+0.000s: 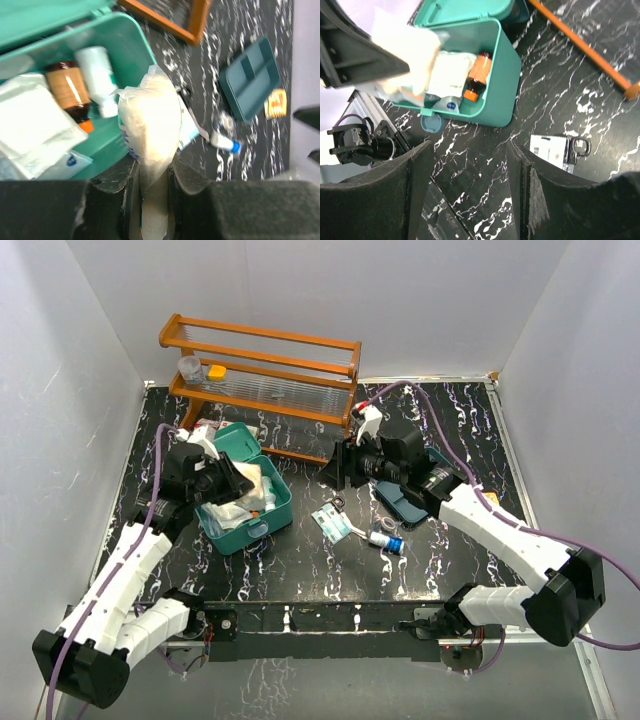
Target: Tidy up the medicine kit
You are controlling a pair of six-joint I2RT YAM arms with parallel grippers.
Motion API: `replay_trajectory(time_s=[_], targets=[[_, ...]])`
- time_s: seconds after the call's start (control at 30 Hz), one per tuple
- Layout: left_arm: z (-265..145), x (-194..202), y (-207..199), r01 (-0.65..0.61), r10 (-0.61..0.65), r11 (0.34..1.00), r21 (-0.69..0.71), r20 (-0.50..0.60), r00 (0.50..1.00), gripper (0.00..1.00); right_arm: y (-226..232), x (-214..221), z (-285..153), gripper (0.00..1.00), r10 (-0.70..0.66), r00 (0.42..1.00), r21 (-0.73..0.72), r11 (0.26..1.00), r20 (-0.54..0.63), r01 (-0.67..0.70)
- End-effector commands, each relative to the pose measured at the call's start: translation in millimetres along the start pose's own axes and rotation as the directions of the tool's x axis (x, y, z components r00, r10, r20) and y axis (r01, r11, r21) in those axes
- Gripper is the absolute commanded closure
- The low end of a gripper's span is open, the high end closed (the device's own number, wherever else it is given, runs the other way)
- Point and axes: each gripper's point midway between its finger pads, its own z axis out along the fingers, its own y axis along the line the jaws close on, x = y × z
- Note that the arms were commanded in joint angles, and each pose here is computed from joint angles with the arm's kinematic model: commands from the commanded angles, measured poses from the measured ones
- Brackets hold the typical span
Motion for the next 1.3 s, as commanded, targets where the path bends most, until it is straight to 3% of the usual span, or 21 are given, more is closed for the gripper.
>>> replay_trajectory(time_s=[0.0, 0.27, 0.6, 0.8, 1.1, 1.27], targets=[[-9.5, -31.2, 37.4, 0.094, -0.051, 0.974, -0.208, 0.203, 0.978, 0.85, 2.3, -2.0, 3.7, 0.42, 0.062, 0.997, -0.02, 0.998, 0.038, -0.061], [11.3, -3.1, 77.7, 0.163, -0.112, 0.923, -0.348, 0.162, 0.98, 0.85, 1.0, 2.6, 10.5, 0.42, 0.104, 0.994, -0.026, 0.994, 0.029, -0.103], [37.0, 20.1, 109.1, 0.104, -0.087, 0.891, -0.443, 0.057, 0.995, 0.82, -0.7, 8.9, 18.7, 0.42, 0.125, 0.992, -0.03, 0.992, -0.004, -0.125], [39.1, 23.6, 130.2, 0.095, -0.081, 0.853, -0.514, 0.05, 0.995, 0.82, -0.4, 8.1, 19.1, 0.42, 0.127, 0.992, -0.027, 0.991, -0.005, -0.127], [32.7, 17.1, 138.1, 0.063, -0.043, 0.822, -0.567, 0.049, 0.998, 0.77, -1.2, 9.3, 22.0, 0.42, 0.136, 0.991, -0.028, 0.99, -0.013, -0.136], [38.3, 13.7, 135.1, 0.068, -0.043, 0.833, -0.549, 0.058, 0.997, 0.81, -0.7, 9.9, 22.5, 0.42, 0.135, 0.991, -0.031, 0.99, -0.015, -0.135]])
